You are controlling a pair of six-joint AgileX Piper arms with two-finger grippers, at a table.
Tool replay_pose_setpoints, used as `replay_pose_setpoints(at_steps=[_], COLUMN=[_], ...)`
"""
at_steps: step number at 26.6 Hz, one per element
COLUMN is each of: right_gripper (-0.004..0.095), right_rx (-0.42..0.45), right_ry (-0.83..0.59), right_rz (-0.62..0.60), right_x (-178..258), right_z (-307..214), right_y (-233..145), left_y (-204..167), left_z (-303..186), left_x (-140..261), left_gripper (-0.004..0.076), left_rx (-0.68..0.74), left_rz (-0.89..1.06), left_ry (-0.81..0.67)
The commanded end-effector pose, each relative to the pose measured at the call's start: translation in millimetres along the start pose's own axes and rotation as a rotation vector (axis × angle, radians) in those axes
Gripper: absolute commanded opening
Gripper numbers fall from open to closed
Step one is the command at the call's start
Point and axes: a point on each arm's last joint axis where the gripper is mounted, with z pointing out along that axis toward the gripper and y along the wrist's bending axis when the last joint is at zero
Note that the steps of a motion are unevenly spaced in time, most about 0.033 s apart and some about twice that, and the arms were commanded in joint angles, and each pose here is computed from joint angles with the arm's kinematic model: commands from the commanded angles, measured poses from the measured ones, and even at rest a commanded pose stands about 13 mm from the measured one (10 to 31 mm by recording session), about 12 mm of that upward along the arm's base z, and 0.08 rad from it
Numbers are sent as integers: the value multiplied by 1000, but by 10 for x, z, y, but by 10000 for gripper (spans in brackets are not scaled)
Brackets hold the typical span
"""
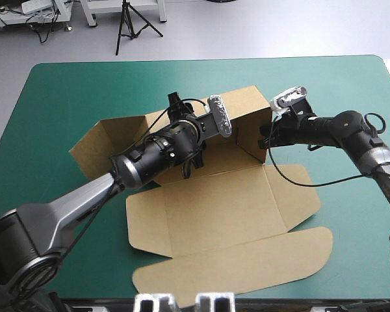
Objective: Fold the box
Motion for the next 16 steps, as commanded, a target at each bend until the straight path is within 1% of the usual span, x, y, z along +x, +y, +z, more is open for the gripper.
replay_pose_setpoints(at_steps=[1,3,6,10,12,13,14,15,16], right_gripper=[-18,-17,-17,-19,-18,-19,-18,-18,-18], right_rx=[-10,11,32,45,45,50,54,58,63], right_ry=[-117,-116,-116,-125,-125,-125,-126,-120,-114], right_rz=[18,7,1,1,1,-3,-3,-6,-4], right_x=[-316,-348,-372,-380,-380,-379,-379,-374,-368], right_z=[-237,-259,-274,-275,-275,-276,-278,-278,-277], right_y=[104,88,71,60,60,55,47,44,40], left_y=[-9,53,154,280,331,368,399,450,475], left_z=[-469,-667,-941,-1277,-1397,-1484,-1540,-1600,-1630], left_x=[-128,-123,-74,7,52,95,125,174,199], left_gripper=[578,578,578,575,560,522,458,294,206], left_rx=[174,184,167,133,118,100,80,31,7], left_rz=[-173,-201,-206,-231,-242,-245,-243,-226,-221], left_ry=[-252,-313,-355,-438,-464,-481,-490,-490,-491])
